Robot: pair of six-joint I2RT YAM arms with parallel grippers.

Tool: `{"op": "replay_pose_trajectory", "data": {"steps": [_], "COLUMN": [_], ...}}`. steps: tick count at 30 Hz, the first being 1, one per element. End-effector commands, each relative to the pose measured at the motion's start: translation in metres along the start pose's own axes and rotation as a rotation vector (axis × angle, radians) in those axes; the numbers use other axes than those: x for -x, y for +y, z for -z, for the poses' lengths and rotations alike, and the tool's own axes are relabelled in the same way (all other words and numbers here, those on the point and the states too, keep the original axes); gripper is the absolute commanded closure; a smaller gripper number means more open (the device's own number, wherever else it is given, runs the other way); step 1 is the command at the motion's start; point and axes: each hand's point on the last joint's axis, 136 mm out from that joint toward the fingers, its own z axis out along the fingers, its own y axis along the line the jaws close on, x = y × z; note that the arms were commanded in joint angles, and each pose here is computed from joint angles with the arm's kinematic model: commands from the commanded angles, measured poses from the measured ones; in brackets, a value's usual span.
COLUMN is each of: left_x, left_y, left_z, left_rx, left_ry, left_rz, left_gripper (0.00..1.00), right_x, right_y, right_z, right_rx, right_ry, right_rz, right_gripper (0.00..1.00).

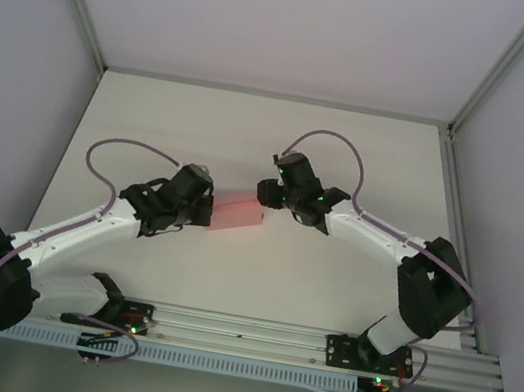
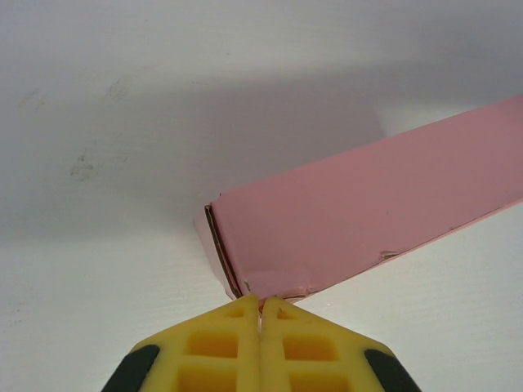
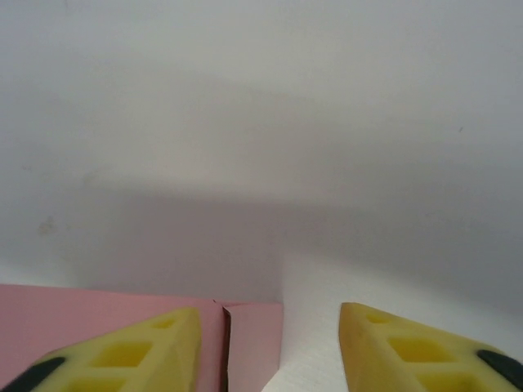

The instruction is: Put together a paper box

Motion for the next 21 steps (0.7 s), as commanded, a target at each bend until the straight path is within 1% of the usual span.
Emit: {"op": "replay_pose_trajectory", "data": {"steps": [1,3,7,9,13,15,17,19,21], "left_x": [-0.02,-0.021,-0.021,-0.021,-0.02,-0.019,-0.018,-0.017,-0.017], "left_y": [0.014,0.014,0.017,0.02,0.021,0.023,0.024,0.024,0.023], "left_z": [-0.008,-0.009,-0.011,-0.012,-0.013,-0.013,-0.013,-0.013,-0.012], "left_rx": [0.047,0.047,0.066,0.081,0.083,0.088,0.089,0.088,0.08], "left_ry": [0.078,0.077,0.076,0.076,0.076,0.075,0.073,0.072,0.075], "left_rz": [-0.027,-0.026,-0.022,-0.019,-0.011,-0.004,0.002,0.005,0.009], "left_gripper": [1.0,1.0,1.0,1.0,1.0,1.0,1.0,1.0,0.95], "right_x": [-0.022,-0.041,-0.081,-0.1,-0.124,-0.135,-0.146,-0.15,-0.153], "right_y": [-0.006,-0.014,-0.031,-0.039,-0.042,-0.044,-0.051,-0.06,-0.063], "right_z": [-0.012,-0.02,-0.032,-0.036,-0.039,-0.039,-0.039,-0.036,-0.035], "right_rx": [-0.01,-0.029,-0.071,-0.095,-0.077,-0.068,-0.092,-0.14,-0.164], "right_ry": [0.08,0.123,0.195,0.237,0.284,0.299,0.308,0.29,0.271], "right_rz": [-0.034,-0.062,-0.119,-0.135,-0.147,-0.114,-0.048,0.01,0.058], "right_gripper": [0.57,0.64,0.66,0.69,0.72,0.78,0.82,0.84,0.86]}}
